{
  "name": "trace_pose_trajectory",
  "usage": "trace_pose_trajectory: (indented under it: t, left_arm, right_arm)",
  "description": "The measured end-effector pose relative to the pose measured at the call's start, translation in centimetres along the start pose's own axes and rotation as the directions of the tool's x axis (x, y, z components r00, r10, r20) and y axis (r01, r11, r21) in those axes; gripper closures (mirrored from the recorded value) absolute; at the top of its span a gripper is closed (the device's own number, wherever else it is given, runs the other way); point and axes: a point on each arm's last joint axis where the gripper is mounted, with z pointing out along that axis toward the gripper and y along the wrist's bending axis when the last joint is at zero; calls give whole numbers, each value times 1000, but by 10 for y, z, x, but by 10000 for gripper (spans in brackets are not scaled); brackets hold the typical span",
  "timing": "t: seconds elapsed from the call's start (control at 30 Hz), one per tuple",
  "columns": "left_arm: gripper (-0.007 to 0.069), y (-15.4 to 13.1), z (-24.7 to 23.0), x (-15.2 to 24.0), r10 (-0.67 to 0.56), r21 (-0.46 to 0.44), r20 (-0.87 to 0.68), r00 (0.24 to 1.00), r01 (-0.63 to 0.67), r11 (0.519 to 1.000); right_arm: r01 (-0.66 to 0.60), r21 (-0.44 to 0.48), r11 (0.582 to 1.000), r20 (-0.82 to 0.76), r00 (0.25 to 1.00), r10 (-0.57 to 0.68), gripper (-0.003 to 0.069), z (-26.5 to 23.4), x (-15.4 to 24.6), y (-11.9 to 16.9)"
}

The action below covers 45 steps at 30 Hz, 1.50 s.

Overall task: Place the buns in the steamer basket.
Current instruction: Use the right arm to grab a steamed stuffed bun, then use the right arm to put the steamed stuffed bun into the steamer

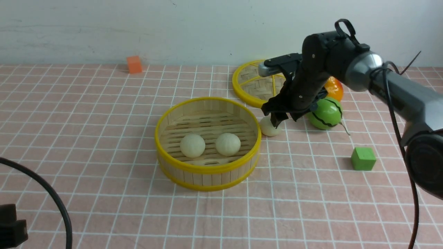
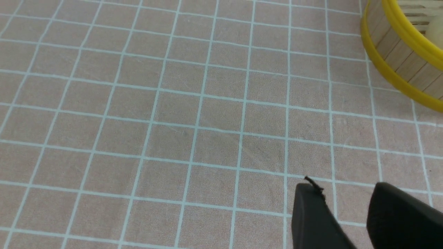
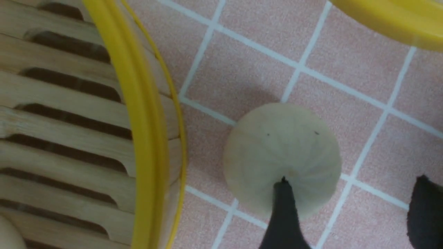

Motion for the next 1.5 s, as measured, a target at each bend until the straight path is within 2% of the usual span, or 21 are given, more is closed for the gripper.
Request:
trace_pose_trajectory:
  t: [0.33, 0.43, 0.47, 0.5, 0.53, 0.6, 0.67, 0.7, 0.83, 1.0, 1.07, 1.13, 1.27, 1.33, 1.43, 1.47, 1.5]
  left_arm:
    - [388, 0, 0, -2, 11, 5, 21, 1000, -11, 1000]
    - [388, 0, 0, -2, 11, 5, 21, 1000, -11, 1000]
    - [388, 0, 0, -2, 11, 5, 21, 1000, -11, 1000]
    - [388, 0, 0, -2, 11, 5, 21, 1000, -11, 1000]
    - [388, 0, 0, -2, 11, 5, 21, 1000, -11, 1000]
    - [388, 0, 0, -2, 11, 5, 21, 1000, -11, 1000]
    - [388, 0, 0, -2, 11, 5, 21, 1000, -11, 1000]
    - [388, 0, 0, -2, 11, 5, 21, 1000, -11, 1000]
    - [388, 0, 0, -2, 11, 5, 21, 1000, -11, 1000]
    - [388, 0, 0, -1, 12, 4, 19, 1000, -12, 1000]
    - [388, 0, 0, -1, 11, 5, 19, 1000, -11, 1000]
    - [388, 0, 0, -1, 10, 5, 19, 1000, -11, 1000]
    - [388, -1, 0, -1, 2, 11, 14, 1000, -2, 1000]
    - [388, -1, 0, -1, 1, 11, 14, 1000, -2, 1000]
    - [388, -1, 0, -1, 0, 12, 13, 1000, 0, 1000]
    - [388, -1, 0, -1, 0, 12, 13, 1000, 0, 1000]
    - [388, -1, 0, -1, 0, 12, 13, 1000, 0, 1000]
  right_arm:
    - [34, -9, 999, 50, 998, -34, 209, 6, -4, 18]
    - [37, -9, 999, 47, 998, -36, 257, 20, -1, 20]
    - [36, -9, 999, 39, 999, -36, 300, 25, 1, 20]
    - [36, -10, 999, 35, 999, -36, 309, 27, 2, 20]
    - [38, -9, 999, 36, 999, -38, 398, 28, 2, 19]
    - [57, -8, 998, 44, 997, -57, 520, 25, 0, 20]
    - [87, -7, 996, 51, 995, -86, 624, 17, -3, 20]
    - [96, -7, 995, 55, 994, -96, 641, 12, -5, 20]
    - [141, -7, 990, 118, 983, -140, 641, -25, -20, 31]
    - [288, -30, 957, 261, 926, -271, 641, -69, -36, 78]
    - [320, -37, 947, 272, 915, -299, 641, -69, -36, 88]
    - [394, -55, 917, 270, 890, -367, 641, -53, -30, 114]
    - [426, -78, 901, 223, 889, -401, 618, -15, -19, 127]
    - [426, -86, 901, 205, 892, -403, 591, -4, -16, 128]
    - [423, -94, 901, 192, 896, -401, 436, 10, -12, 129]
    - [423, -95, 901, 192, 896, -401, 414, 10, -12, 130]
    - [419, -104, 902, 195, 898, -395, 332, 7, -12, 130]
